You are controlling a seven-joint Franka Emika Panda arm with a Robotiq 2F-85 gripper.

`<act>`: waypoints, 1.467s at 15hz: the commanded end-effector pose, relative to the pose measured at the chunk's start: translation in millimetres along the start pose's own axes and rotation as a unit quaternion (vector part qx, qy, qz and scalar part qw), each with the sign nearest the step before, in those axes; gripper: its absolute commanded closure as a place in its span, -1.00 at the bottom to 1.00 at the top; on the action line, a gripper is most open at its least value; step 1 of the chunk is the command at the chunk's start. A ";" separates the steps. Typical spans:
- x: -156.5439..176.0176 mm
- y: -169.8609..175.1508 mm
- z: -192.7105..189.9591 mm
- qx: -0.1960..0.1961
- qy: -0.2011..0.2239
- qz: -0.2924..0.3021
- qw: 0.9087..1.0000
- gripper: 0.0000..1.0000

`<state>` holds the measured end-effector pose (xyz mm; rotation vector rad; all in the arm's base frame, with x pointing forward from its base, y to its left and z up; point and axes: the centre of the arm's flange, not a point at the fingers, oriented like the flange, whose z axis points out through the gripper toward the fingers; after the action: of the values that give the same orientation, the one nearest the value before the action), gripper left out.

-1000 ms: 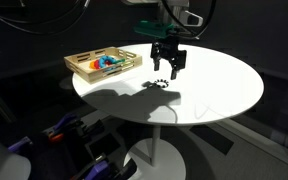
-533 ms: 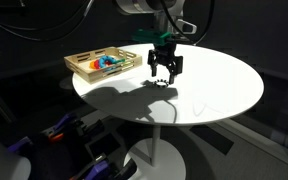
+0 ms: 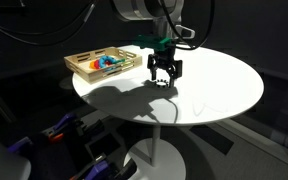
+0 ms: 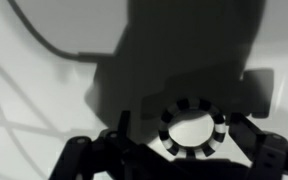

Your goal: Put the white and black ring in the box

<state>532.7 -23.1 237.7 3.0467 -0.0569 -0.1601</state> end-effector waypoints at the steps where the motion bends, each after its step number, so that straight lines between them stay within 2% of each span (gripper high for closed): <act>1: 7.2 -0.3 3.4 -0.012 0.006 0.007 1.000 -1.00; 2: 7.6 0.0 4.6 -0.013 0.005 0.008 1.000 -0.82; 3: 7.6 -0.1 5.6 -0.013 0.005 0.009 1.000 -0.51; 4: 7.7 -0.2 6.2 -0.013 0.004 0.010 1.000 -0.31; 7: 9.3 -3.5 1.0 -0.011 0.009 0.012 1.000 0.17; 12: 3.3 -15.3 -23.5 0.022 0.013 0.004 1.000 0.20; 22: -13.6 -82.4 -98.3 0.082 0.069 -0.029 0.994 0.20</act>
<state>541.9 55.4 308.2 3.1842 -0.0253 0.0324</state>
